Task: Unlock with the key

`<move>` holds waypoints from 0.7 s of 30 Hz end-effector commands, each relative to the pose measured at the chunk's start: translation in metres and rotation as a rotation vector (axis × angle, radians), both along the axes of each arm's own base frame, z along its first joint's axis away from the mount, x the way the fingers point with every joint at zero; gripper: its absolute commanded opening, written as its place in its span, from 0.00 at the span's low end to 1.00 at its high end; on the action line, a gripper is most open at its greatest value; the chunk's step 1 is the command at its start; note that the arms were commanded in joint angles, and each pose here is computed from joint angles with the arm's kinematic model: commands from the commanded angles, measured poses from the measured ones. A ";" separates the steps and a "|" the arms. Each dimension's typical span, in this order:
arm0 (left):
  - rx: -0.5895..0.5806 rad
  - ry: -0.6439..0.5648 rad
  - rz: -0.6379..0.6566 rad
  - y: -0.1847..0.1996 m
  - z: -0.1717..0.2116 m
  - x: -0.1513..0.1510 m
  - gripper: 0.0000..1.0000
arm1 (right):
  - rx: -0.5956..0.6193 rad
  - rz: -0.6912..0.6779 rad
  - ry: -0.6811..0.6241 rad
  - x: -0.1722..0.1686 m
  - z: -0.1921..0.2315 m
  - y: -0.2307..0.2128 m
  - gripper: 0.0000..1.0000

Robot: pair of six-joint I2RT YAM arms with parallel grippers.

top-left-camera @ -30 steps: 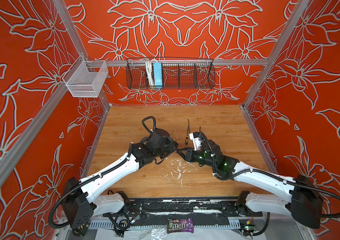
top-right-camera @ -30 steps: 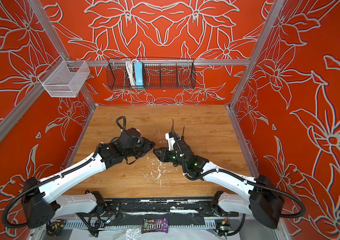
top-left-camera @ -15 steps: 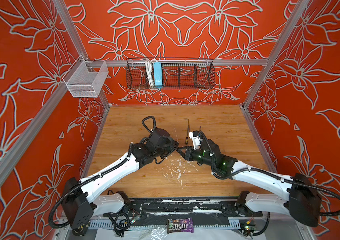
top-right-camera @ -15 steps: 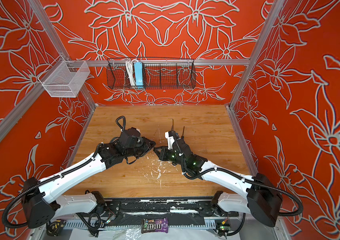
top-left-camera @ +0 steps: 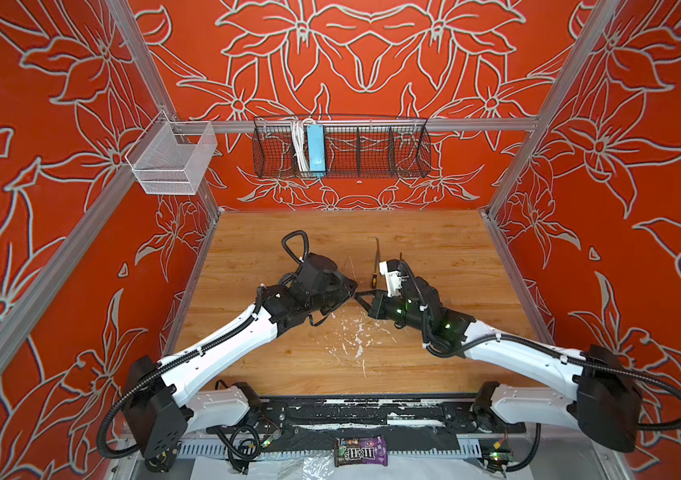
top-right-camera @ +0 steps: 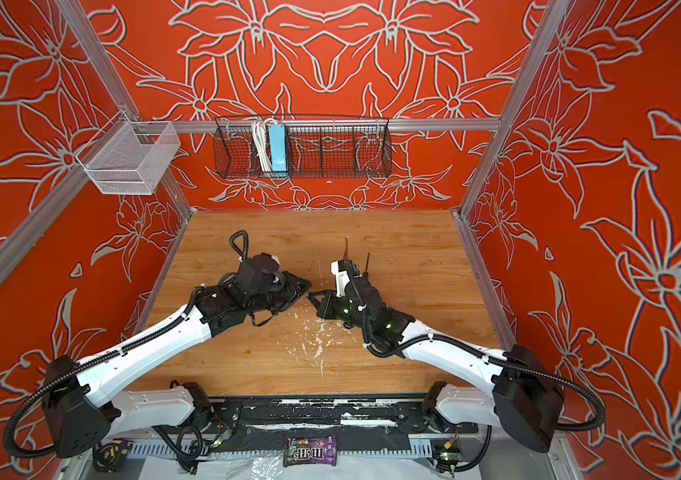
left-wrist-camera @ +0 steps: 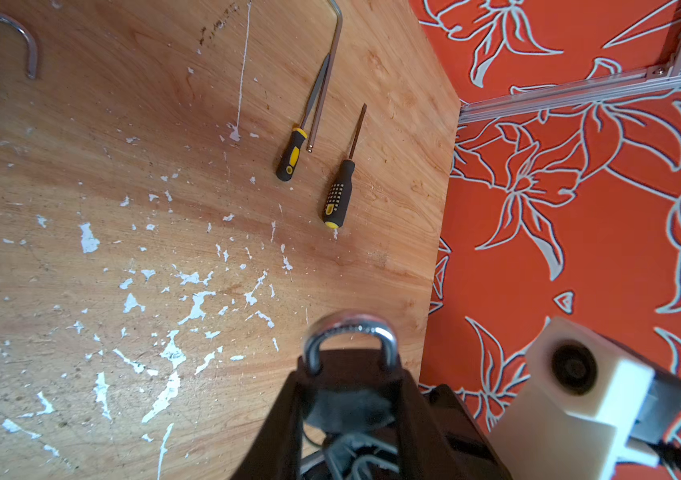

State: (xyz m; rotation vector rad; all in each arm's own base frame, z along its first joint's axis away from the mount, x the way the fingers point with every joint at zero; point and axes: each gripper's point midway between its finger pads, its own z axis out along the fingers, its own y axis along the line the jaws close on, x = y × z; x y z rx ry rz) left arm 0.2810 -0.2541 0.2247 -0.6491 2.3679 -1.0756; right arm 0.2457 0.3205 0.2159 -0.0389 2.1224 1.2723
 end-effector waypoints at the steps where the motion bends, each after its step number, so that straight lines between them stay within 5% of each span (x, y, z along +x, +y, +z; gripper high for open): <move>1: -0.078 -0.020 -0.046 -0.011 0.016 -0.007 0.00 | 0.094 0.059 -0.063 -0.004 0.036 0.013 0.00; 15: -0.057 -0.014 -0.009 -0.008 0.015 -0.001 0.00 | 0.068 0.109 -0.130 -0.013 0.046 0.017 0.00; 21: -0.030 -0.013 0.023 -0.004 0.016 0.004 0.23 | 0.053 0.082 -0.127 -0.012 0.043 0.016 0.00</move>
